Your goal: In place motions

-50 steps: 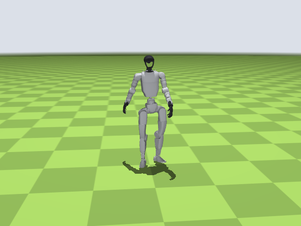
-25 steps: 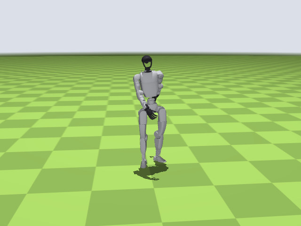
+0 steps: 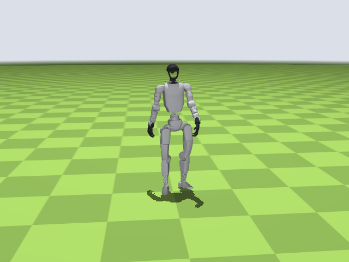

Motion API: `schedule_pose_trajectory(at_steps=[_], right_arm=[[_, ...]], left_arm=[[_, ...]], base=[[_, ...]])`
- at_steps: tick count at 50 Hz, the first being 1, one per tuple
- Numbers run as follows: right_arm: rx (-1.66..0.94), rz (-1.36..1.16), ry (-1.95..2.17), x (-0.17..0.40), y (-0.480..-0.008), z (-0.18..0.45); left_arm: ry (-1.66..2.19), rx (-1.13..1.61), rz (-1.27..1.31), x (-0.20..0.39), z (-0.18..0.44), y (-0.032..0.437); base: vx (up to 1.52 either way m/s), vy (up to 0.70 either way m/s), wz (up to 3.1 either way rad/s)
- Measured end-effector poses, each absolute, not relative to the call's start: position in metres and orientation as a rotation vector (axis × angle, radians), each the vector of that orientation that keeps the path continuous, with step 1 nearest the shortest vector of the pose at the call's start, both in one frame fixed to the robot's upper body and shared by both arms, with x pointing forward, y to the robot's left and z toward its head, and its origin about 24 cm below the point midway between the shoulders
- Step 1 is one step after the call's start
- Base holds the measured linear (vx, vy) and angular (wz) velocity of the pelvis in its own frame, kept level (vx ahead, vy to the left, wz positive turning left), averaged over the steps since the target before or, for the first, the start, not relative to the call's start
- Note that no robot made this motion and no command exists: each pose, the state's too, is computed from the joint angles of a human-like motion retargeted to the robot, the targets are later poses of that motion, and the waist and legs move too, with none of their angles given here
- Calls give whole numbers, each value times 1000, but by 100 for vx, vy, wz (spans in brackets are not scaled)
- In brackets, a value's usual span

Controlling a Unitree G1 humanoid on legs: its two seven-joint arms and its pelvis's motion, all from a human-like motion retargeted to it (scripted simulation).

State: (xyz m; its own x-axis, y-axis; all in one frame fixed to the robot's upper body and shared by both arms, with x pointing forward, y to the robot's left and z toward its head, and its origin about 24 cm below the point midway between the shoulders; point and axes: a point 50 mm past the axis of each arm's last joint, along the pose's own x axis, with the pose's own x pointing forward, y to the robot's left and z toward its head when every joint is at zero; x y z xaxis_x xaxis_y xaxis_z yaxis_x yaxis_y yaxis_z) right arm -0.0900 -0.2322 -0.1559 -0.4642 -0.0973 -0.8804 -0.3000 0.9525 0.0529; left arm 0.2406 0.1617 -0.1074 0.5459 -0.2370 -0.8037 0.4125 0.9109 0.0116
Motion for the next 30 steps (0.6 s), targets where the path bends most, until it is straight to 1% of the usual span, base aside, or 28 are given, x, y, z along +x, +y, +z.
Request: schedule_pose_trajectory(at_steps=[3,7,11,13,15,18,21,23,25,27,30], right_arm=[[-219,19,2121,-130,-249,-141],[-184,-248,2190,-170,-263,-120],[-135,-418,2243,-192,-261,-109],[-112,-446,2241,-192,-256,-111],[-97,-423,2212,-183,-248,-118],[-98,-292,2113,-150,-236,-138],[-140,-97,1953,-94,-227,-159],[-197,38,1814,-45,-220,-169],[-274,162,1643,11,-212,-175],[-349,270,1459,69,-200,-174],[-425,396,1181,148,-172,-157]], left_arm=[[698,277,-357,281,-72,165],[528,269,-321,297,-48,164],[567,208,-344,280,-64,156],[663,189,-365,257,-85,154],[809,176,-374,224,-113,154],[1131,152,-383,151,-154,157],[1538,133,-401,57,-176,171],[1803,122,-364,-9,-175,179],[1992,86,-272,-72,-167,186],[2092,9,-184,-125,-154,189],[2176,-128,-80,-190,-130,184]], base=[[0,-1,-23],[0,-1,-10],[0,1,5],[-1,4,30],[-1,5,38],[0,4,42],[-1,2,37],[-1,0,10],[0,0,0],[1,-3,-10],[1,-4,-20]])
